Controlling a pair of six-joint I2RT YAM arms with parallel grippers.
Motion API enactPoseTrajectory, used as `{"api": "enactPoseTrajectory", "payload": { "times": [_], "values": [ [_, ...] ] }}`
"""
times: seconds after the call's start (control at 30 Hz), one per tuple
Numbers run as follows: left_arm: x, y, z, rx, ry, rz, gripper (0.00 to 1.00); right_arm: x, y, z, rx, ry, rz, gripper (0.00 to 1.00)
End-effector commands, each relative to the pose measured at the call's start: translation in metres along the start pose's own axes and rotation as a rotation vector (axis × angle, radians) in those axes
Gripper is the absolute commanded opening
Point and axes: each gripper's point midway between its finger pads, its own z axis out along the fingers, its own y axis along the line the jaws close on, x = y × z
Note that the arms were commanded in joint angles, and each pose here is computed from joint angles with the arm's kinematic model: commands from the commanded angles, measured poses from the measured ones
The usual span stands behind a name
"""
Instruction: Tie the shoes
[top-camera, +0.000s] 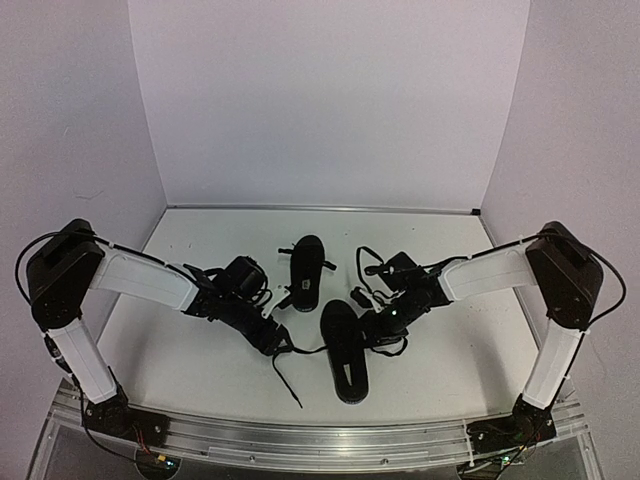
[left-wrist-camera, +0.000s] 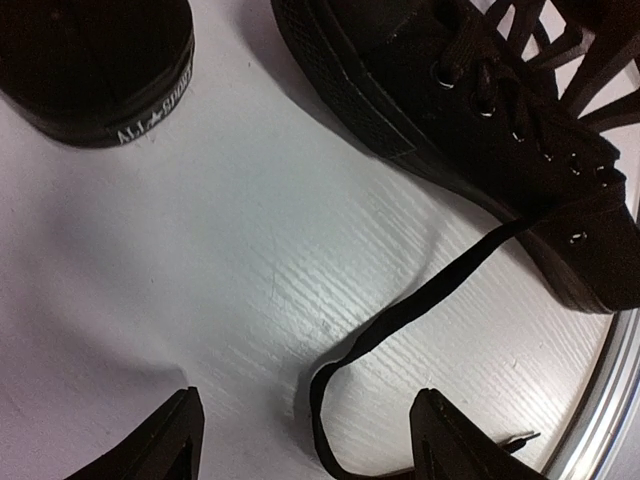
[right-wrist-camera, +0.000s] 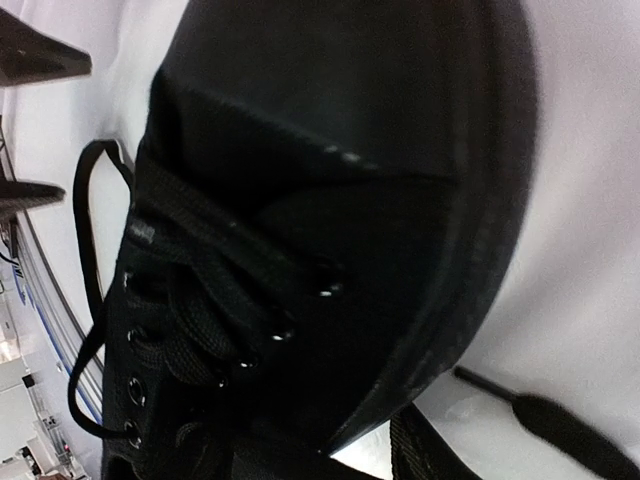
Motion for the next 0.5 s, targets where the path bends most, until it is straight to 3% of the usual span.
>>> {"api": "enactPoseTrajectory", "payload": {
  "times": [0.0,0.23,0.4,0.47],
  "values": [
    [-0.004,-0.004,-0.016,0.007,-0.031,-0.008,0.73,-0.034,0.04,0.007,-0.117,-0.081,-0.086,0.48],
    [0.004,-0.006,-0.031,-0.008,-0.027,-0.077,0.72,-0.023,0.044,-0.007,-0.124,-0.088,-0.025,0.5],
    [0.013,-0.015,-0.042,0.001,-0.03,-0.097,0.72,-0.011,0.05,-0.033,-0.115,-0.126,-0.003,0.71],
    [0.021,-0.023,-0.038,-0.007,-0.005,-0.079,0.72,-0.012,0.057,-0.045,-0.131,-0.152,-0.009,0.74]
  ]
}}
